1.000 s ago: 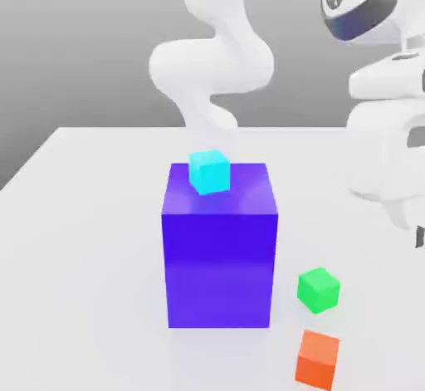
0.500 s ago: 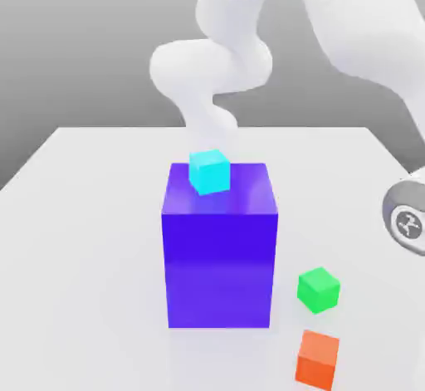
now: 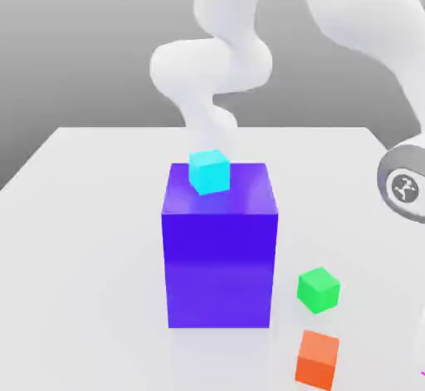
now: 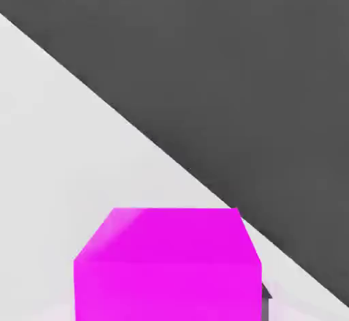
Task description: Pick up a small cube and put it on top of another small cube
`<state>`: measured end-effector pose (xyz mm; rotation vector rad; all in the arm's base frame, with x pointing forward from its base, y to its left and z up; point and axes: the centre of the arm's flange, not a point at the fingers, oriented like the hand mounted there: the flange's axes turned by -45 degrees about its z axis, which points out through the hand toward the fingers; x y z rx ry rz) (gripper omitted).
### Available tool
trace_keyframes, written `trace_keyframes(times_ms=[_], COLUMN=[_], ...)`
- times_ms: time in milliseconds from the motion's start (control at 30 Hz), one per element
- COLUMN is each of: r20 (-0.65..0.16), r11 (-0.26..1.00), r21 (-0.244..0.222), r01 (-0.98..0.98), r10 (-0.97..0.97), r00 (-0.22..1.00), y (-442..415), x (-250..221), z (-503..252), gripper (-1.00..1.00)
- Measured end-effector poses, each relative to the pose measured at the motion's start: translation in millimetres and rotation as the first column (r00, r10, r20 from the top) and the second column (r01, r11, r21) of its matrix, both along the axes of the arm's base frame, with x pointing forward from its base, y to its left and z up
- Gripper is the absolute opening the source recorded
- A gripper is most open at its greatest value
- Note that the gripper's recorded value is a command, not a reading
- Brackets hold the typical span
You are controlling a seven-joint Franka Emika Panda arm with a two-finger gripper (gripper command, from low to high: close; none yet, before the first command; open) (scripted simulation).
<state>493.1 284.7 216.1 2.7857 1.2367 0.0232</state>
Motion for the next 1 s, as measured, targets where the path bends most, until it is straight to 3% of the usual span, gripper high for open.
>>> trace_keyframes(times_ms=[167,300,433,633,933,967,1000], r20=[0.009,-0.007,-0.031,-0.052,-0.051,-0.053,-0.053], r11=[0.976,0.926,0.852,0.702,0.689,0.689,0.689], r21=[-0.053,-0.059,-0.029,0.072,0.082,0.081,0.081], r01=[-0.213,-0.372,-0.523,-0.708,-0.72,-0.72,-0.72], r10=[0.213,0.372,0.522,0.712,0.725,0.724,0.725], r00=[0.977,0.928,0.852,0.7,0.687,0.687,0.687], y=[-31.2,-56.0,-78.3,-98.7,-100.3,-100.9,-100.8], x=[-38.2,-72.7,-111.7,-171.5,-175.3,-176.1,-176.1], z=[23.9,36.4,39.7,25.7,-30.4,-36.1,-36.1], gripper=[-1.0,-1.0,-1.0,-1.0,-1.0,1.0,1.0])
